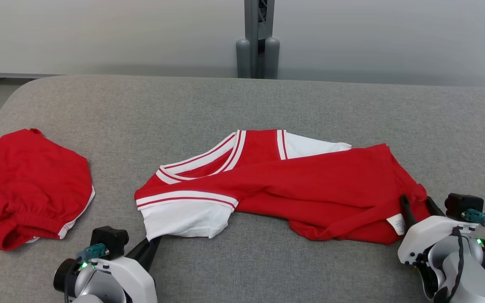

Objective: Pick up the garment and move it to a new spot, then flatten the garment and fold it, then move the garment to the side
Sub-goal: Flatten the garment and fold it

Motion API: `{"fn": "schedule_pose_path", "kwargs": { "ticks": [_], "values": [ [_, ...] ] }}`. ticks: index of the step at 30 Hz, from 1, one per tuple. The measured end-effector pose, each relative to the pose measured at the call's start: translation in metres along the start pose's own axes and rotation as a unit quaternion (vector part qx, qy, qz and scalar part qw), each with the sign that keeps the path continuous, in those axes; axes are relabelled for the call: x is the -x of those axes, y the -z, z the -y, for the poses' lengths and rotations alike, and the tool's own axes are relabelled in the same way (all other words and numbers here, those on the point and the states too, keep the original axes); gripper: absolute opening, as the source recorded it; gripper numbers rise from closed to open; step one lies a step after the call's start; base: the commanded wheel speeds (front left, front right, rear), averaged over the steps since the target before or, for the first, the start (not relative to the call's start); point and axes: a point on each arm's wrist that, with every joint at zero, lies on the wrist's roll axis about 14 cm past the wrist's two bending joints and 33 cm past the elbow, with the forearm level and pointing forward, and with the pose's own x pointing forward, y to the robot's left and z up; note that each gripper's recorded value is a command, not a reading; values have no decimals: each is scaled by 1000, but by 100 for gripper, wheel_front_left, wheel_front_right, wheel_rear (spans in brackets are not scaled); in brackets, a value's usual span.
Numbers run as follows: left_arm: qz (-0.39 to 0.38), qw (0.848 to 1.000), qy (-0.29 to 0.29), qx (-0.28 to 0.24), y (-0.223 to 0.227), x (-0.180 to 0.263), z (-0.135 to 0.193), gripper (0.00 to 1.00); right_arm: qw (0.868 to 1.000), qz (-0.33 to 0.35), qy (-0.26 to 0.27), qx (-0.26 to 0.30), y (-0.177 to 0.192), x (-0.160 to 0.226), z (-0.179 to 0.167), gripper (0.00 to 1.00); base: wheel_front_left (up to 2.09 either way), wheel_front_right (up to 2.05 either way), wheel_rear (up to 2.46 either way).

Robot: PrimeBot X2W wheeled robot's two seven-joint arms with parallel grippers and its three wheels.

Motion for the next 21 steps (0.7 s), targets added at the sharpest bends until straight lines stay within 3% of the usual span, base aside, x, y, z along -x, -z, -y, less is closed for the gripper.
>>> {"fn": "schedule_pose_path", "kwargs": {
  "ticks": [1,2,7,12,21],
  "values": [
    [3,1000,1,-1,-2,0,0,0,1000,1,-1,4,-1,0,0,34,0,0,0],
    [7,1000,0,-2,-5,1,0,0,1000,3,-3,7,-3,0,-1,0,0,0,0],
    [53,999,-4,5,-28,5,-1,0,999,29,-7,20,-18,4,-3,0,0,0,0],
    [131,989,7,64,-68,14,6,0,997,71,-4,15,-40,16,0,0,0,0,0],
    [238,965,67,90,-168,39,20,0,976,219,9,-1,-132,51,18,0,0,0,0]
  ]
}}
